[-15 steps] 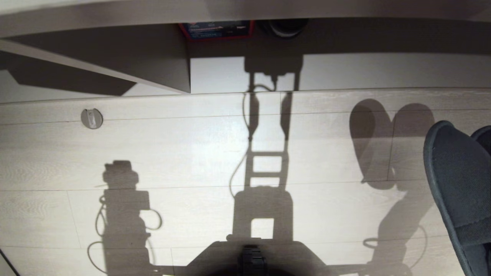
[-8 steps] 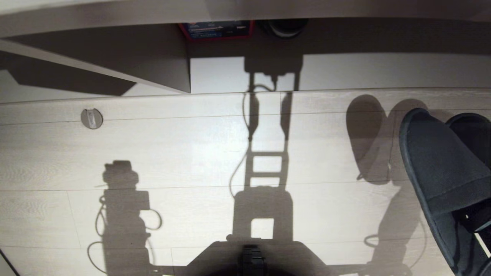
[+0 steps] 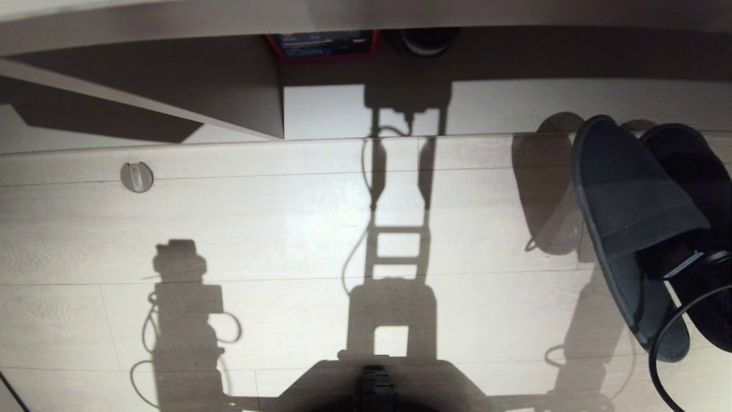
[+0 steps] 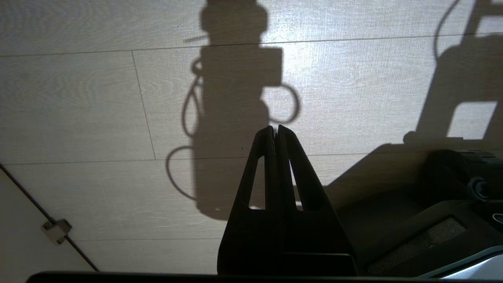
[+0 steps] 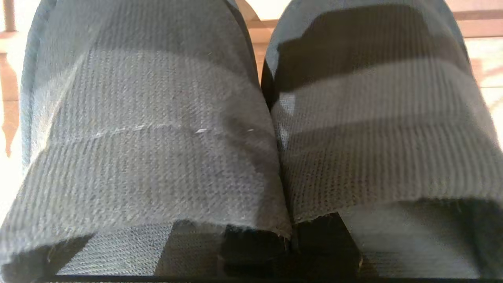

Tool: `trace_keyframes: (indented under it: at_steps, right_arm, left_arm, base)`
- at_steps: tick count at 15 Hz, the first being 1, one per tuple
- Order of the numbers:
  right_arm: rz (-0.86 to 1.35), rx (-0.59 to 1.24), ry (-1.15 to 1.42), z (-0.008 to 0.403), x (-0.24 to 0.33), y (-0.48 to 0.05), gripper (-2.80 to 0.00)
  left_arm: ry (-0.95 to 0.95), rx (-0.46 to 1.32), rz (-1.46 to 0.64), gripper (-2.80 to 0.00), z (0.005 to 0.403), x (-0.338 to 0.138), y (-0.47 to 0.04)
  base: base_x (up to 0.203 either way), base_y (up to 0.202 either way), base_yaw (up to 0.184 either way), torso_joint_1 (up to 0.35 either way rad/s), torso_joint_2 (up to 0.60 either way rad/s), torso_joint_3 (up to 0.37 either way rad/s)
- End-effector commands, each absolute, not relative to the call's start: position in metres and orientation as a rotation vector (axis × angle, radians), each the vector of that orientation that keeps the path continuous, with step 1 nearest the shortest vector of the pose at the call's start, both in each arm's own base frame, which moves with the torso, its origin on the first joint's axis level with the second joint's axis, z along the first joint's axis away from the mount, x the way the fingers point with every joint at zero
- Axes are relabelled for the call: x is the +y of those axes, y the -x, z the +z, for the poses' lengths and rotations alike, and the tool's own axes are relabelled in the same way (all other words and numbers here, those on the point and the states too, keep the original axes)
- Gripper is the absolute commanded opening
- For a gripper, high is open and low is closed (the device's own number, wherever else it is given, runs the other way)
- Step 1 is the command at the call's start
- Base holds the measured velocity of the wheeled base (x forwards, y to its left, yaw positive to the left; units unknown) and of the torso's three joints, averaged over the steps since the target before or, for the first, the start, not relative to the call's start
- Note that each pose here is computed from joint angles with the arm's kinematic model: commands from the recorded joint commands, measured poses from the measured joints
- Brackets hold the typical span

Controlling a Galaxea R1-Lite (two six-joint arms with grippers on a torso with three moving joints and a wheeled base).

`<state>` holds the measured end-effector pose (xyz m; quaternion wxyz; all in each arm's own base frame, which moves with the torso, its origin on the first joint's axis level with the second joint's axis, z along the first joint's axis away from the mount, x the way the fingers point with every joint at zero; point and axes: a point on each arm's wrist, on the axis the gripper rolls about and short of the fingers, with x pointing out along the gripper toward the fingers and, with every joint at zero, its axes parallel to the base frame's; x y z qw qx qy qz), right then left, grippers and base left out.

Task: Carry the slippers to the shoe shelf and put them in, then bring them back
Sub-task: Place the slippers into the shoe cabinet

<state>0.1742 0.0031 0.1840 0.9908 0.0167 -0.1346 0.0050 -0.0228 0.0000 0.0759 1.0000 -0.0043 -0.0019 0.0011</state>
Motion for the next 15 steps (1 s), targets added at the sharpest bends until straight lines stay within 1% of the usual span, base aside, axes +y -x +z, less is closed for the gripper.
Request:
trace_keyframes:
  at_steps: [1, 4, 15]
  right_arm:
    - [0.010, -0.262, -0.033, 0.183, 0.003, -0.183, -2.80]
    - [0.011, -0.336, -0.032, 0.201, 0.004, -0.201, -2.80]
    - [0.022, -0.486, -0.003, 0.236, 0.005, -0.248, -2.80]
  left_arm:
    - [0.009, -0.005, 0.003, -2.80, 0.076, 0.000, 0.023]
    - [0.009, -0.005, 0.003, -2.80, 0.076, 0.000, 0.023]
    - [0.009, -0.005, 0.003, -2.80, 0.076, 0.000, 0.023]
  base:
    - [0.000, 0.000, 0.000, 0.000, 0.00, 0.000]
    - [0.000, 0.000, 0.000, 0.000, 0.00, 0.000]
    - [0.000, 0.000, 0.000, 0.000, 0.00, 0.000]
